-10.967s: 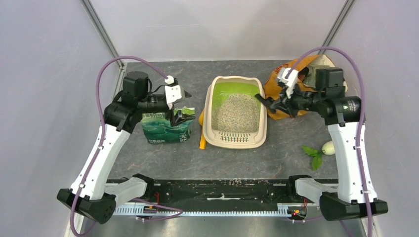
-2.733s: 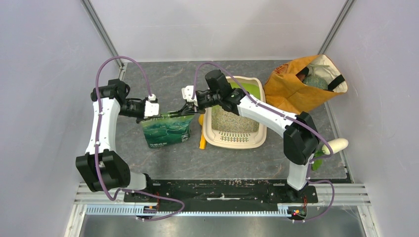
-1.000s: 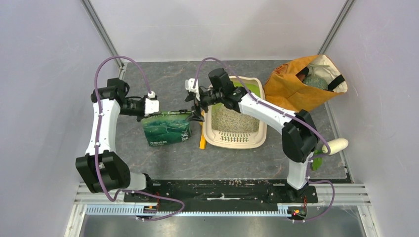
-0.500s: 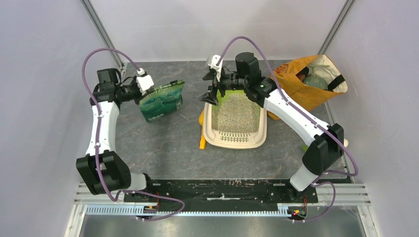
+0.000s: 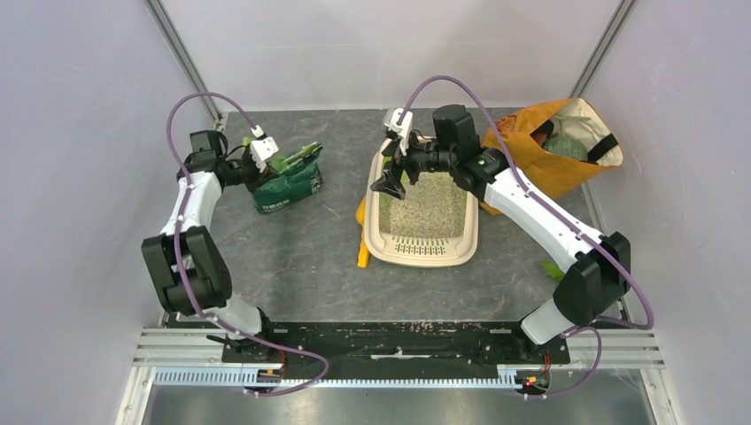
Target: Fill the litter box with clean litter
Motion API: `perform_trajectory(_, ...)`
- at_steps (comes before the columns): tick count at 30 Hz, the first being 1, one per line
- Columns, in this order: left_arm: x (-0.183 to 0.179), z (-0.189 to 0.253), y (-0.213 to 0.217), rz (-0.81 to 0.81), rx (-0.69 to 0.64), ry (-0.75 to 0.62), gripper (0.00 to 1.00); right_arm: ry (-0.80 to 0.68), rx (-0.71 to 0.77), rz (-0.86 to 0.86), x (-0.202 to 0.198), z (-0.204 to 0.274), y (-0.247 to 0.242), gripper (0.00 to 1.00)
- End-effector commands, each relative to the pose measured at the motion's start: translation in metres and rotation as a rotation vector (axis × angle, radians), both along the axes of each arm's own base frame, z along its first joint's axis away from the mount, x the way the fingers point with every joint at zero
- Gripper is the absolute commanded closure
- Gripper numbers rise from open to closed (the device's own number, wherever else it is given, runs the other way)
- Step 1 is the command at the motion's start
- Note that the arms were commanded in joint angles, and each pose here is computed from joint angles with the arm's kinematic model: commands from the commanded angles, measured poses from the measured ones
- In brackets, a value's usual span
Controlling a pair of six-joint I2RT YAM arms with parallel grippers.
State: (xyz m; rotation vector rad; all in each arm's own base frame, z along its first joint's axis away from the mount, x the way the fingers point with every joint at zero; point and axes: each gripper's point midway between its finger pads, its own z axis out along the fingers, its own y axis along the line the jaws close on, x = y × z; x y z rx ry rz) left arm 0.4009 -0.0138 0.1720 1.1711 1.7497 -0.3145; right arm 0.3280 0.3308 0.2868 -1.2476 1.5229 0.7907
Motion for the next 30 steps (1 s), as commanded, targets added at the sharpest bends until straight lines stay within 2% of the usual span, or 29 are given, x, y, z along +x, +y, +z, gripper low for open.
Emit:
perform_trajectory(1, -0.019, -0.038, 0.009, 0.032, 0.037, 0.158, 0.98, -0.037, 0.019, -0.025, -0.007, 0.022, -0.011, 0.03)
perform_trajectory(3, -0.02, -0.028, 0.005, 0.022, 0.027, 0.117, 0.93, -0.035, 0.012, -0.029, -0.008, 0.021, -0.013, 0.03)
perform_trajectory(7, -0.017, -0.007, 0.003, 0.043, 0.007, 0.086, 0.68, -0.033, 0.003, -0.033, -0.01, 0.02, -0.016, 0.03)
perform_trajectory(13, -0.003, 0.024, 0.011, 0.118, 0.01, 0.008, 0.44, -0.035, -0.004, -0.047, -0.01, 0.022, -0.019, 0.03)
perform_trajectory(15, 0.0, 0.034, 0.013, 0.139, 0.006, -0.006, 0.25, -0.034, -0.008, -0.055, -0.009, 0.023, -0.021, 0.03)
perform_trajectory(16, 0.003, 0.04, 0.014, 0.155, -0.001, -0.013, 0.18, -0.035, -0.007, -0.059, -0.009, 0.024, -0.022, 0.03)
perform_trajectory(23, 0.017, 0.088, 0.018, 0.226, -0.039, -0.112, 0.14, -0.032, -0.001, -0.107, -0.006, 0.032, -0.028, 0.03)
perform_trajectory(30, 0.029, 0.154, 0.034, 0.425, -0.129, -0.139, 0.13, -0.001, 0.038, -0.206, 0.002, 0.052, -0.044, 0.03)
